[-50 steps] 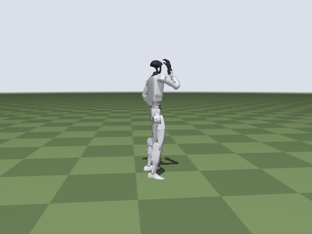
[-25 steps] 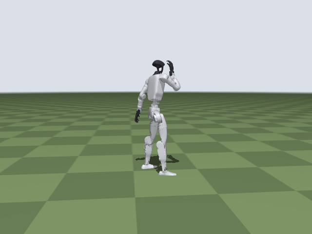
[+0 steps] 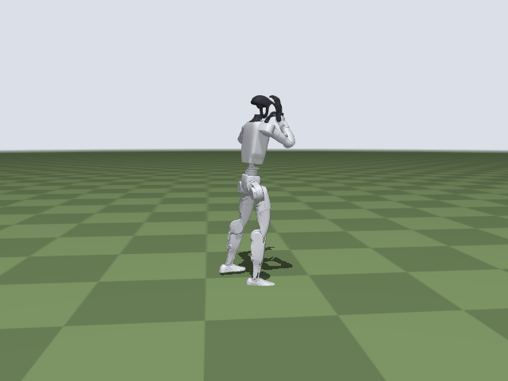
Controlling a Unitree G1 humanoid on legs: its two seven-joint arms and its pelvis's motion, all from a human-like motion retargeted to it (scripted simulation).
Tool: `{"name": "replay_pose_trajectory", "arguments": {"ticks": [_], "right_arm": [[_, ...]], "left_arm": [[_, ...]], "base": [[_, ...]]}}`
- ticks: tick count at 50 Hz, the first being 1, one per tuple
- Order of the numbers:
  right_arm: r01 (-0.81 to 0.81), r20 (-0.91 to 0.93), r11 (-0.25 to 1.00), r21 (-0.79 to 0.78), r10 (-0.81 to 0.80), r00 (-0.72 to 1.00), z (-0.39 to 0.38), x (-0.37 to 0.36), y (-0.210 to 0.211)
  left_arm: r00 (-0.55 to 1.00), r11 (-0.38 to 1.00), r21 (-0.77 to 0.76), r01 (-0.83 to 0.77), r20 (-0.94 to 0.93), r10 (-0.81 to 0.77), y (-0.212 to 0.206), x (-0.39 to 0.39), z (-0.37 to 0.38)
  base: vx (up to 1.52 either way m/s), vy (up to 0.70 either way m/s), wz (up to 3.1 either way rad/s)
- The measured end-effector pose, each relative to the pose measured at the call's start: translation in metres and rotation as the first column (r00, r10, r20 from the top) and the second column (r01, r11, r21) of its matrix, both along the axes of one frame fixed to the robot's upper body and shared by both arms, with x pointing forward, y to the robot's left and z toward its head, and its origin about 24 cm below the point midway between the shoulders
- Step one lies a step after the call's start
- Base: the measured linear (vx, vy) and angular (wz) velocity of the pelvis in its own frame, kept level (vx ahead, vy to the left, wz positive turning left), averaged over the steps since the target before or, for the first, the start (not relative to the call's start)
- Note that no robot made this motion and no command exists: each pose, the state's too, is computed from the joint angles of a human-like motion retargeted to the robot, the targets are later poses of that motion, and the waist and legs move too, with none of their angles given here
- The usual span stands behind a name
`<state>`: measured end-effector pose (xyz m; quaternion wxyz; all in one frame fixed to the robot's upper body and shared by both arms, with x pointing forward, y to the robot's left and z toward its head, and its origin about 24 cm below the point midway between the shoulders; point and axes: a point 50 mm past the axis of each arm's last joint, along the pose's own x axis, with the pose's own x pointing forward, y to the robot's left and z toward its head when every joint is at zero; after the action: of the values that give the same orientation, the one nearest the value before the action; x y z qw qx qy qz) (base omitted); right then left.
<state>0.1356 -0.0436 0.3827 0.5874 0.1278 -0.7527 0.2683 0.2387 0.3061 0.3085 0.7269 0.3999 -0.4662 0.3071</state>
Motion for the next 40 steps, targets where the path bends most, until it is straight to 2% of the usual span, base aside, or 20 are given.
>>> {"name": "replay_pose_trajectory", "arguments": {"ticks": [2, 5, 7, 10, 15, 18, 20, 24, 27, 30, 35, 40], "right_arm": [[0.011, 0.012, 1.000, -0.004, -0.011, 1.000, -0.001, 0.000, 0.001], [0.024, 0.016, 1.000, -0.011, -0.024, 1.000, -0.003, 0.001, 0.002], [0.025, 0.013, 1.000, -0.014, -0.025, 1.000, -0.005, 0.002, 0.002], [0.005, 0.003, 1.000, -0.006, -0.005, 1.000, -0.006, 0.002, 0.000], [-0.045, -0.013, 0.999, -0.009, 0.045, 0.999, -0.008, 0.002, 0.000], [-0.053, -0.006, 0.996, -0.070, 0.053, 0.999, -0.008, 0.000, 0.006], [-0.044, 0.007, 0.991, -0.126, 0.045, 0.999, -0.009, -0.001, 0.012], [-0.042, 0.031, 0.977, -0.210, 0.049, 0.998, -0.011, -0.005, 0.022], [-0.067, 0.022, 0.972, -0.227, 0.074, 0.997, -0.013, -0.007, 0.024], [-0.097, -0.001, 0.971, -0.218, 0.099, 0.995, -0.013, -0.007, 0.023], [-0.112, -0.040, 0.972, -0.206, 0.106, 0.994, -0.013, -0.002, 0.020], [-0.125, -0.056, 0.972, -0.199, 0.116, 0.992, -0.013, -0.001, 0.017]], "left_arm": [[0.999, 0.975, 0.220, -0.025, -0.016, 0.029, -0.021, -0.001, 0.009], [0.997, 0.890, 0.456, -0.019, -0.057, 0.050, -0.047, -0.001, 0.009], [0.995, 0.834, 0.552, -0.001, -0.081, 0.055, -0.060, 0.000, 0.004], [0.995, 0.786, 0.618, 0.001, -0.081, 0.062, -0.066, 0.001, -0.003], [0.979, 0.785, 0.615, -0.080, -0.101, 0.179, -0.041, 0.013, -0.009], [0.900, 0.805, 0.581, -0.121, -0.277, 0.336, -0.003, 0.027, -0.014], [0.775, 0.822, 0.549, -0.153, -0.449, 0.444, 0.031, 0.034, -0.019], [0.411, 0.816, 0.496, -0.297, -0.705, 0.578, 0.106, 0.027, -0.035], [0.181, 0.752, 0.471, -0.462, -0.780, 0.599, 0.156, 0.002, -0.047], [0.049, 0.650, 0.436, -0.622, -0.808, 0.588, 0.191, -0.029, -0.060], [-0.024, 0.519, 0.369, -0.771, -0.832, 0.555, 0.215, -0.060, -0.074], [0.005, 0.554, 0.436, -0.709, -0.783, 0.622, 0.204, -0.046, -0.072]], "base": [[0.12, -0.15, -0.31], [0.13, -0.12, -0.25], [0.13, -0.10, -0.22], [0.13, -0.10, -0.26], [0.12, -0.07, -0.25], [0.12, -0.05, -0.25], [0.12, -0.03, -0.26], [0.12, -0.01, -0.25], [0.12, 0.01, -0.24], [0.12, 0.03, -0.18], [0.11, 0.05, -0.01], [0.10, 0.07, 0.28]]}}
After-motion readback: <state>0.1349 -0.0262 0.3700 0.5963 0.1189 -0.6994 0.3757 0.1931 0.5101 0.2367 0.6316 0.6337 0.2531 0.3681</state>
